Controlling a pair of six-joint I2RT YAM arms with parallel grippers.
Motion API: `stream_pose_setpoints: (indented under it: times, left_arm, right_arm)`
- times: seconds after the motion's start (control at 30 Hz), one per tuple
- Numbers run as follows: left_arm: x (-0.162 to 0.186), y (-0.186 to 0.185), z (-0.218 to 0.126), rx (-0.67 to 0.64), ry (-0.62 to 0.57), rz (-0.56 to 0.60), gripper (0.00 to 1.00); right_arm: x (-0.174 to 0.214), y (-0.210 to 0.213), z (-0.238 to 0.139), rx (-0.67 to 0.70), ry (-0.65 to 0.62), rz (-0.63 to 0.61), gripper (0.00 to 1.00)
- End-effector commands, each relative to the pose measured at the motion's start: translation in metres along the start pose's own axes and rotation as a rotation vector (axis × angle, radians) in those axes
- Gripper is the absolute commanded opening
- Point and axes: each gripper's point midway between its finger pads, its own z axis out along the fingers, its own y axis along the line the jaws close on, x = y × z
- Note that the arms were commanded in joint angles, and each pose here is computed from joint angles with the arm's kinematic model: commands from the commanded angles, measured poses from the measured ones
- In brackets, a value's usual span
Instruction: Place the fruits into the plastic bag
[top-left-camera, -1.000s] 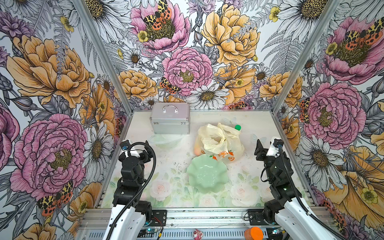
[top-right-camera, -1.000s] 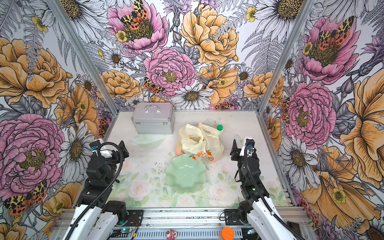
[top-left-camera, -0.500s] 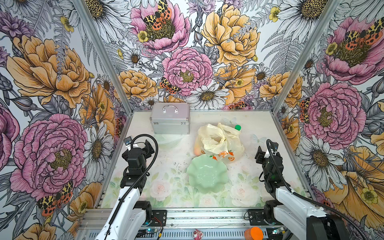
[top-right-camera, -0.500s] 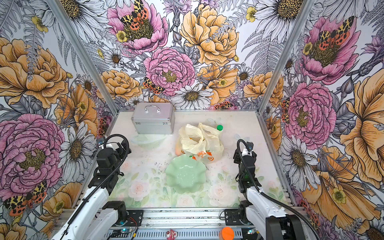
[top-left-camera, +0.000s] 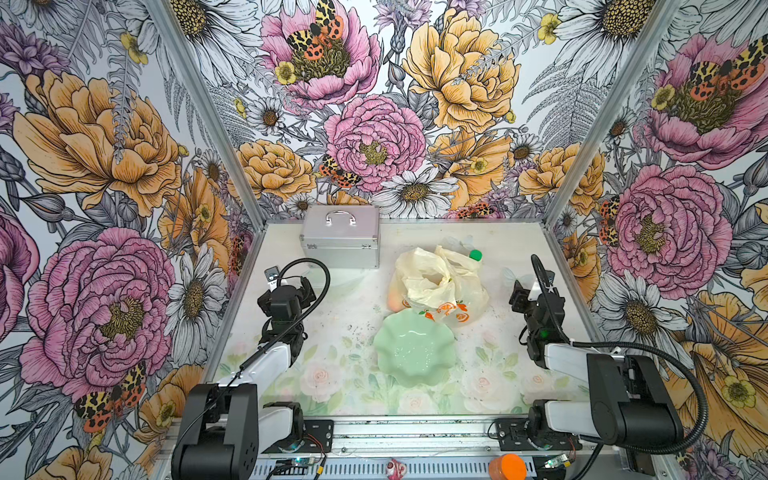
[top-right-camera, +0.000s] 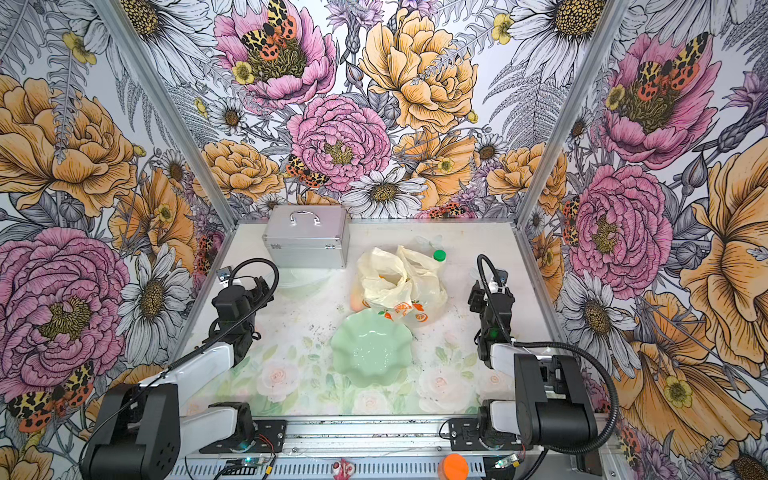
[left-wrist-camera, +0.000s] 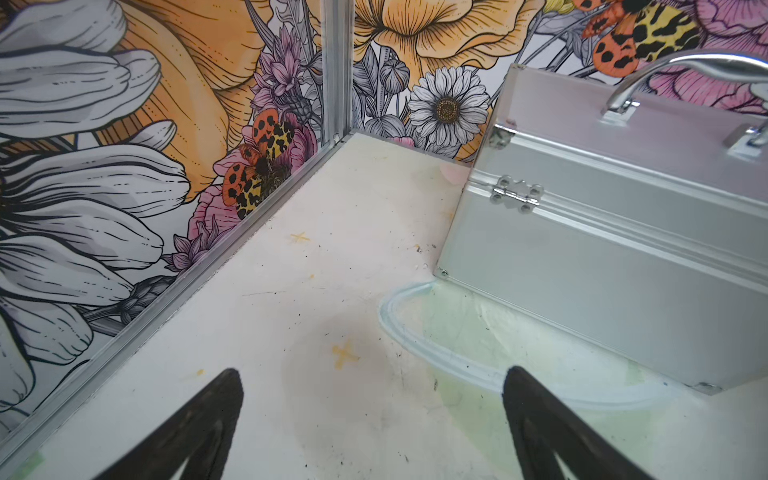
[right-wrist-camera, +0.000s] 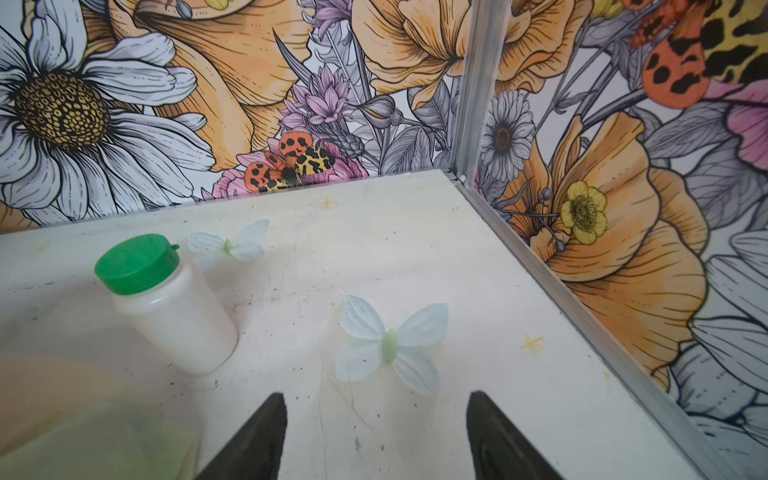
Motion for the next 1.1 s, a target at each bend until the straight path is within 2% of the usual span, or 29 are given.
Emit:
stream_pose_setpoints:
  times: [0.0, 0.43, 1.07]
  left_arm:
    - [-0.007, -0.009, 0.005, 0.038, -0.057, 0.025, 0.99]
    - [-0.01, -0.028, 0.03, 0.105, -0.055, 0.085, 0.99]
    - [-0.001, -0.037, 0.036, 0.199, -0.064, 0.091, 0.99]
  right_arm:
    - [-0.014, 0.011, 0.009, -0.059, -0.041, -0.011, 0.71]
    - [-0.004, 0.021, 0.026, -0.11, 0.016, -0.037, 0.71]
    - [-0.001, 0.024, 0.025, -0.128, 0.002, -0.038, 0.73]
